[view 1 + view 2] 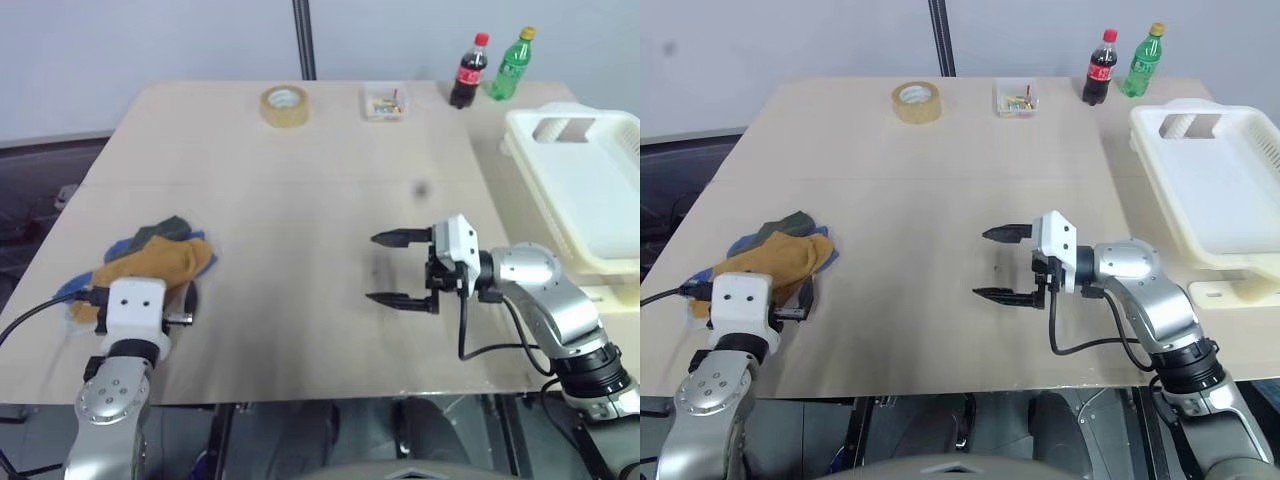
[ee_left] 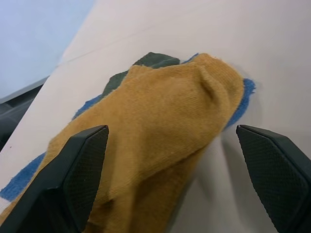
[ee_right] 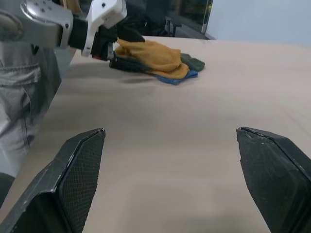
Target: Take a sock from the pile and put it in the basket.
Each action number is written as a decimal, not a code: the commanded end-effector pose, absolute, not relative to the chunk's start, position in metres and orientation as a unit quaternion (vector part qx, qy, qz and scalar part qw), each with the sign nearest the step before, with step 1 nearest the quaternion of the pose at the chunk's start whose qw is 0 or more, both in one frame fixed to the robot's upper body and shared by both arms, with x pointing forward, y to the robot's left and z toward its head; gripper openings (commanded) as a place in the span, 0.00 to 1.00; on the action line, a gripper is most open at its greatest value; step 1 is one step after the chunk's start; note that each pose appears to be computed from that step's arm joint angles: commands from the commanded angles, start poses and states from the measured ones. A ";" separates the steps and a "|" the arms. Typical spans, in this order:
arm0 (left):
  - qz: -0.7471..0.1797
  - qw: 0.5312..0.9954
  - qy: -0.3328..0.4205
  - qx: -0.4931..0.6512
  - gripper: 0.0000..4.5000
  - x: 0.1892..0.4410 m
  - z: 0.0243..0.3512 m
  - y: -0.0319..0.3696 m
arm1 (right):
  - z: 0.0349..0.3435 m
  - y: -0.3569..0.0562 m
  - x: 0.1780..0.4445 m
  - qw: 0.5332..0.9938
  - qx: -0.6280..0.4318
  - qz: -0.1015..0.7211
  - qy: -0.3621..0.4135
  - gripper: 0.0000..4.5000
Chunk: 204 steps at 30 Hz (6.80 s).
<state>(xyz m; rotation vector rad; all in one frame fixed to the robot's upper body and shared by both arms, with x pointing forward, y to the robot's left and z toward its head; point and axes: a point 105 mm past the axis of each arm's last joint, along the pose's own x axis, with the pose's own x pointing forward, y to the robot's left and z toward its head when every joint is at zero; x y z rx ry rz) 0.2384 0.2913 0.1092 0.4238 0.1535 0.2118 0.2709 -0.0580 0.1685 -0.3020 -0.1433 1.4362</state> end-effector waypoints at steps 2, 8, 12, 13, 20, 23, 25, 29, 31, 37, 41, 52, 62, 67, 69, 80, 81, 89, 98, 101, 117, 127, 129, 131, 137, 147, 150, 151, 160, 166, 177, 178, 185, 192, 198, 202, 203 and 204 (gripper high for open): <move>0.108 0.966 0.060 0.227 1.00 0.240 0.117 0.290 | 0.193 -0.059 0.270 0.738 -0.147 0.649 -0.108 1.00; 0.126 0.963 0.065 0.230 0.88 0.246 0.115 0.293 | 0.198 -0.068 0.275 0.744 -0.159 0.640 -0.108 1.00; 0.126 0.963 0.065 0.230 0.49 0.249 0.113 0.290 | 0.199 -0.069 0.275 0.746 -0.161 0.636 -0.109 1.00; 0.125 0.964 0.064 0.225 0.39 0.250 0.113 0.289 | 0.199 -0.069 0.275 0.747 -0.162 0.636 -0.109 1.00; 0.122 0.965 0.066 0.224 0.01 0.250 0.112 0.288 | 0.199 -0.069 0.275 0.749 -0.164 0.632 -0.111 1.00; 0.118 0.966 0.065 0.219 0.01 0.250 0.113 0.288 | 0.200 -0.070 0.276 0.750 -0.165 0.630 -0.110 1.00; 0.093 0.973 0.062 0.203 0.01 0.251 0.113 0.281 | 0.200 -0.070 0.276 0.752 -0.167 0.629 -0.111 1.00; 0.006 0.987 0.053 0.154 0.01 0.250 0.115 0.254 | 0.201 -0.072 0.277 0.755 -0.170 0.623 -0.112 1.00; -0.034 0.988 0.055 0.137 0.01 0.248 0.115 0.242 | 0.201 -0.073 0.277 0.757 -0.171 0.621 -0.112 1.00; -0.143 0.983 0.068 0.096 0.01 0.252 0.112 0.195 | 0.202 -0.080 0.275 0.767 -0.178 0.607 -0.109 1.00; -0.223 0.970 0.070 0.070 0.01 0.263 0.108 0.153 | 0.203 -0.088 0.274 0.778 -0.185 0.592 -0.102 1.00; -0.461 0.883 0.089 0.024 0.01 0.298 0.099 0.044 | 0.194 -0.115 0.267 0.824 -0.175 0.539 -0.017 1.00; -0.451 0.891 0.044 -0.008 0.42 0.284 0.133 0.081 | 0.171 -0.095 0.278 0.837 -0.166 0.521 0.040 1.00; -0.377 0.924 0.047 -0.034 0.47 0.267 0.144 0.123 | 0.173 -0.081 0.284 0.831 -0.165 0.532 0.004 1.00; -0.346 0.934 0.069 -0.050 0.47 0.263 0.139 0.138 | 0.175 -0.078 0.282 0.822 -0.165 0.545 -0.006 1.00; -0.351 0.927 0.131 -0.001 0.47 0.268 0.120 0.186 | 0.180 -0.111 0.273 0.812 -0.229 0.536 -0.026 1.00; -0.360 0.924 0.131 0.000 0.47 0.269 0.120 0.185 | 0.180 -0.112 0.274 0.813 -0.234 0.532 -0.027 1.00; -0.380 0.918 0.111 0.037 0.47 0.278 0.133 0.229 | 0.182 -0.115 0.275 0.829 -0.236 0.505 -0.037 1.00; -0.435 0.882 0.178 -0.033 0.62 0.272 0.123 0.188 | 0.182 -0.116 0.274 0.835 -0.236 0.496 -0.042 1.00; -0.409 0.894 0.183 -0.020 0.91 0.277 0.111 0.182 | 0.182 -0.117 0.272 0.837 -0.236 0.492 -0.042 1.00; -0.354 0.917 0.185 -0.005 0.27 0.294 0.090 0.175 | 0.179 -0.131 0.254 0.835 -0.261 0.484 -0.030 1.00; -0.390 0.896 0.126 -0.174 0.02 0.277 0.151 0.187 | 0.176 -0.130 0.248 0.825 -0.272 0.493 -0.041 1.00; -0.393 0.895 0.135 -0.163 0.02 0.269 0.169 0.205 | 0.174 -0.131 0.246 0.824 -0.275 0.493 -0.044 1.00; -0.401 0.891 0.157 -0.144 0.02 0.257 0.189 0.223 | 0.172 -0.132 0.245 0.825 -0.275 0.492 -0.046 1.00; -0.452 0.862 0.218 -0.074 0.02 0.241 0.256 0.229 | 0.169 -0.132 0.246 0.835 -0.260 0.482 -0.048 1.00; -0.478 0.814 0.314 -0.102 0.02 0.311 0.138 0.084 | 0.168 -0.135 0.243 0.857 -0.241 0.455 -0.025 1.00; -0.503 0.798 0.316 -0.095 0.02 0.310 0.118 0.058 | 0.165 -0.134 0.242 0.863 -0.226 0.452 -0.005 1.00; -0.507 0.800 0.310 -0.086 0.14 0.309 0.116 0.058 | 0.163 -0.132 0.241 0.864 -0.216 0.454 0.006 1.00; -0.478 0.861 0.173 0.023 0.39 0.307 0.164 0.151 | 0.141 -0.091 0.247 0.863 -0.126 0.486 0.064 1.00; -0.431 0.871 0.210 0.103 0.39 0.297 0.109 0.176 | 0.119 -0.069 0.269 0.869 -0.093 0.476 0.096 1.00; -0.456 0.863 0.213 0.035 0.00 0.267 0.085 0.136 | 0.091 -0.089 0.281 0.865 -0.144 0.458 0.145 0.34; -0.458 0.863 0.213 0.026 0.00 0.263 0.087 0.132 | 0.092 -0.096 0.282 0.867 -0.151 0.452 0.146 0.27; -0.447 0.870 0.209 0.004 0.00 0.253 0.097 0.122 | 0.098 -0.107 0.283 0.857 -0.181 0.461 0.138 0.01; -0.412 0.889 0.199 0.027 0.19 0.270 0.099 0.136 | 0.096 -0.101 0.283 0.841 -0.197 0.486 0.129 0.21; -0.387 0.916 0.108 0.011 0.59 0.269 0.140 0.155 | 0.131 -0.098 0.268 0.832 -0.172 0.523 0.065 0.62; -0.259 0.963 0.071 0.035 0.59 0.263 0.157 0.194 | 0.172 -0.092 0.260 0.822 -0.134 0.554 -0.001 0.62; -0.213 0.974 0.066 0.039 0.59 0.262 0.158 0.207 | 0.180 -0.091 0.260 0.820 -0.125 0.558 -0.011 0.62; -0.173 0.982 0.064 0.041 0.60 0.260 0.159 0.220 | 0.186 -0.092 0.263 0.823 -0.134 0.552 -0.026 0.68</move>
